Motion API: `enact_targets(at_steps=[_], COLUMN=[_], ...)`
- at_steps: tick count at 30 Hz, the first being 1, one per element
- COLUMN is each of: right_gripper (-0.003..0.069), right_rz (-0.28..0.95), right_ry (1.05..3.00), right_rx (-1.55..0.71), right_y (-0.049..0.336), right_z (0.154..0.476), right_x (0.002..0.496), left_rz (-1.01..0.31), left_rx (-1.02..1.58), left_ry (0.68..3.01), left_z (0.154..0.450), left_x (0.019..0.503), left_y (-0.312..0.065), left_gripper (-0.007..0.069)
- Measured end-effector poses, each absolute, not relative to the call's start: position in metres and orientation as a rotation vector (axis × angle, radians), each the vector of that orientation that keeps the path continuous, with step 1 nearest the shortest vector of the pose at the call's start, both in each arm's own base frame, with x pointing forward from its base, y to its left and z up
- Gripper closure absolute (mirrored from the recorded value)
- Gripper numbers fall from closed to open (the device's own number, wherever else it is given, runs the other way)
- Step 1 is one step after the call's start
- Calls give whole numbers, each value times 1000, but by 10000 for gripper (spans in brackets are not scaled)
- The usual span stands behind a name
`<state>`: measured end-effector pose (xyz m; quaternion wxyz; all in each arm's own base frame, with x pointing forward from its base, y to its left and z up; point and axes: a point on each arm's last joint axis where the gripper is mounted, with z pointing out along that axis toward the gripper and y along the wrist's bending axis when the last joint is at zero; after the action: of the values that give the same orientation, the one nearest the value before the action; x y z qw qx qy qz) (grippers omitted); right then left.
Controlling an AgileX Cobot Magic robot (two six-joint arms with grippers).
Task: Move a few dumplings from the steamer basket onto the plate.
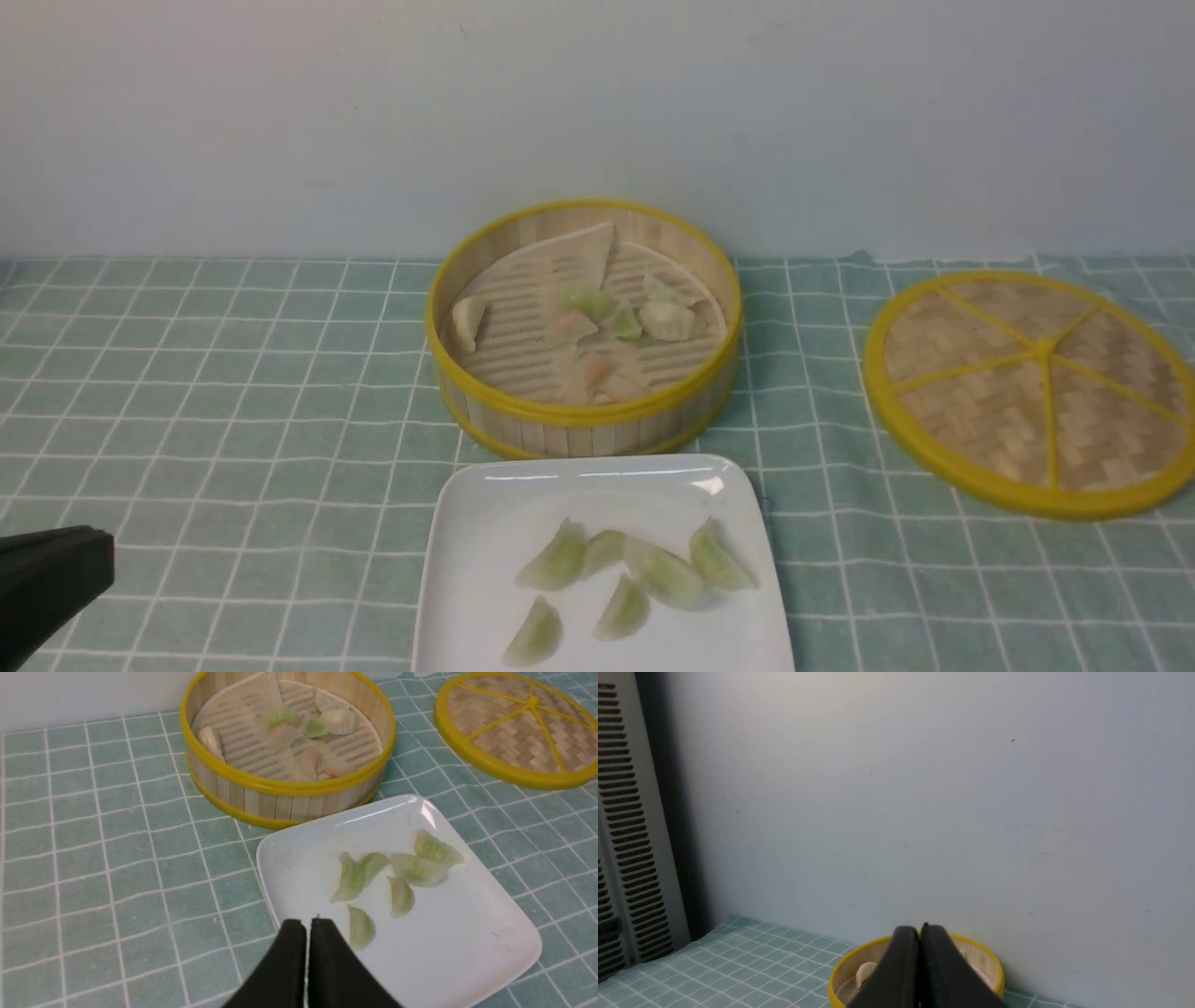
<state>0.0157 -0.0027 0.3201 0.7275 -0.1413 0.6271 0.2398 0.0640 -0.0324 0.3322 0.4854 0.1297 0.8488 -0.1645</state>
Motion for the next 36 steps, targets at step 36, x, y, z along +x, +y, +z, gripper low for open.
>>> enact_targets(at_steps=[36], right_gripper=[673], right_rz=[515], right_ry=[1396], right_rx=[-313], right_y=[-3], right_z=[319], right_x=[16], left_rz=[-82], left_rx=[88], left_ry=[1804], left_z=[198], left_x=[51], left_y=[-6], left_gripper=[631])
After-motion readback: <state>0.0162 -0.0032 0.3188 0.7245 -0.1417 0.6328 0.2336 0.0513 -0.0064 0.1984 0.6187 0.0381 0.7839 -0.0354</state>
